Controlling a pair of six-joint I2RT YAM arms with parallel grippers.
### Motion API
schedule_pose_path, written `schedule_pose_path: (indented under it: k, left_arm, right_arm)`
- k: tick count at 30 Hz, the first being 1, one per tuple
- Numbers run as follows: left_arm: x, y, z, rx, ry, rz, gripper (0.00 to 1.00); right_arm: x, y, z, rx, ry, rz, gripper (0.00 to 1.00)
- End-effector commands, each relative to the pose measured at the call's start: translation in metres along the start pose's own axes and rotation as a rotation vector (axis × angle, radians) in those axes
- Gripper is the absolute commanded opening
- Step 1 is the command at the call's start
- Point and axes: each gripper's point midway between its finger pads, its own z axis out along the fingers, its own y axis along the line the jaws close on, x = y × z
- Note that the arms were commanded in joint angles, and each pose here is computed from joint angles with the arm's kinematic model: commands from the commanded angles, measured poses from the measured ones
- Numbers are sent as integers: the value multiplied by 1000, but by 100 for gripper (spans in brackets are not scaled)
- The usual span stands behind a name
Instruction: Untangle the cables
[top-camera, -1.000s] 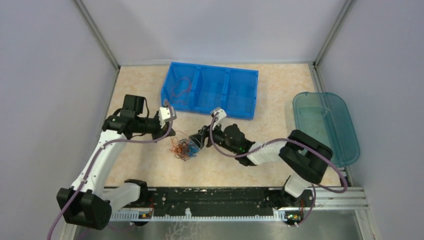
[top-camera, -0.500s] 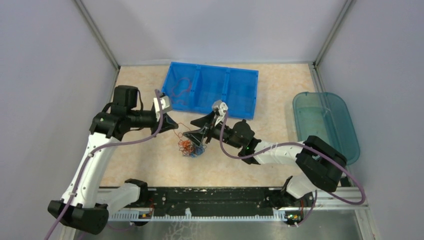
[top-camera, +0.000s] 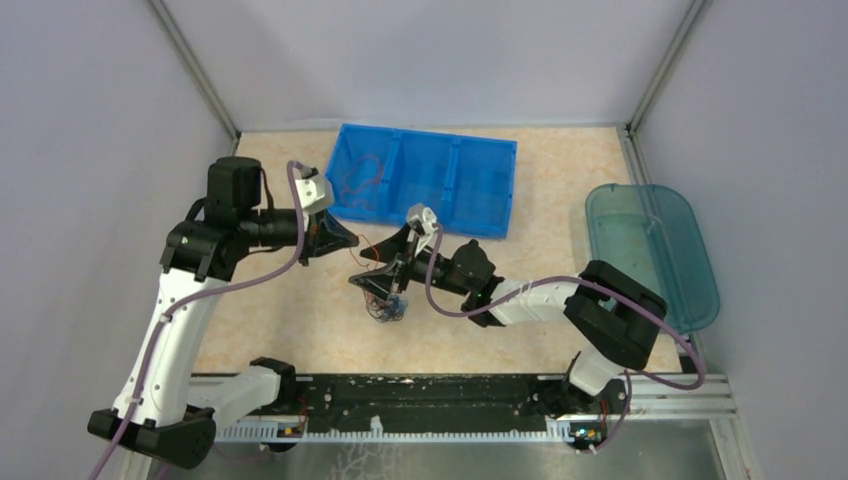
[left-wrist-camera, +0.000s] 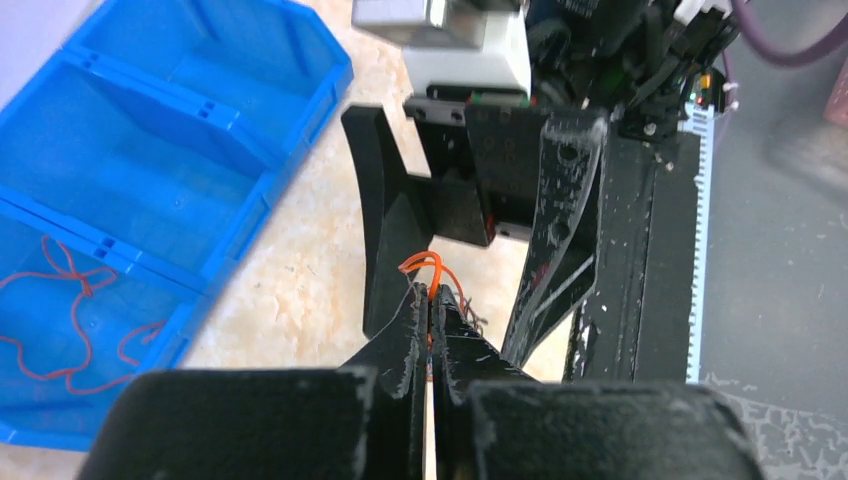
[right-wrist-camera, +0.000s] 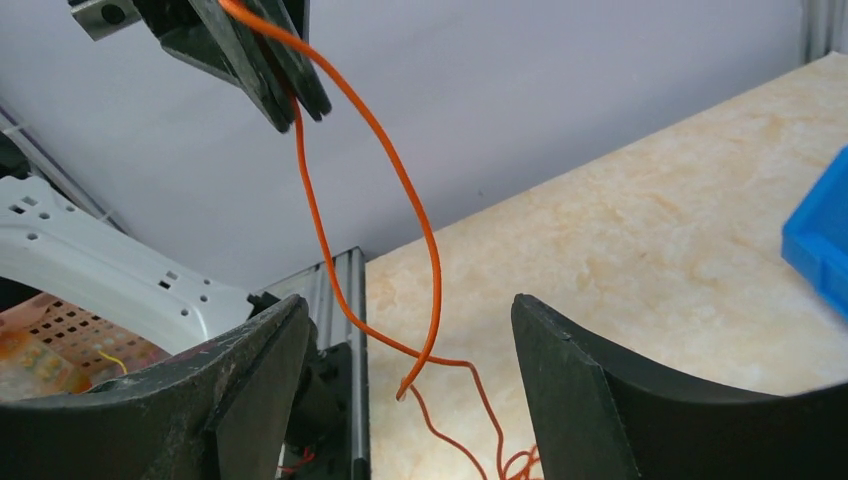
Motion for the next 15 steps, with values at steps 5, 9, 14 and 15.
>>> schedule_pose_path:
  k: [5,9,14,15]
  left_arm:
    - [-57,-8,-8,34,-133,13,0]
    - [-69,-5,-9,27,-159,19,0]
    - [-88,-1,-12,14,-194,35,0]
    - [-95,1,-13,6,-208,51,0]
  right_arm:
    - [-27,40,27,-164,-106,-8,72]
    - [-8,41,34,-181,-77,18,67]
    - [14,36,33,-162,-40,66,54]
    - [16,34,32,-157,-49,76,52]
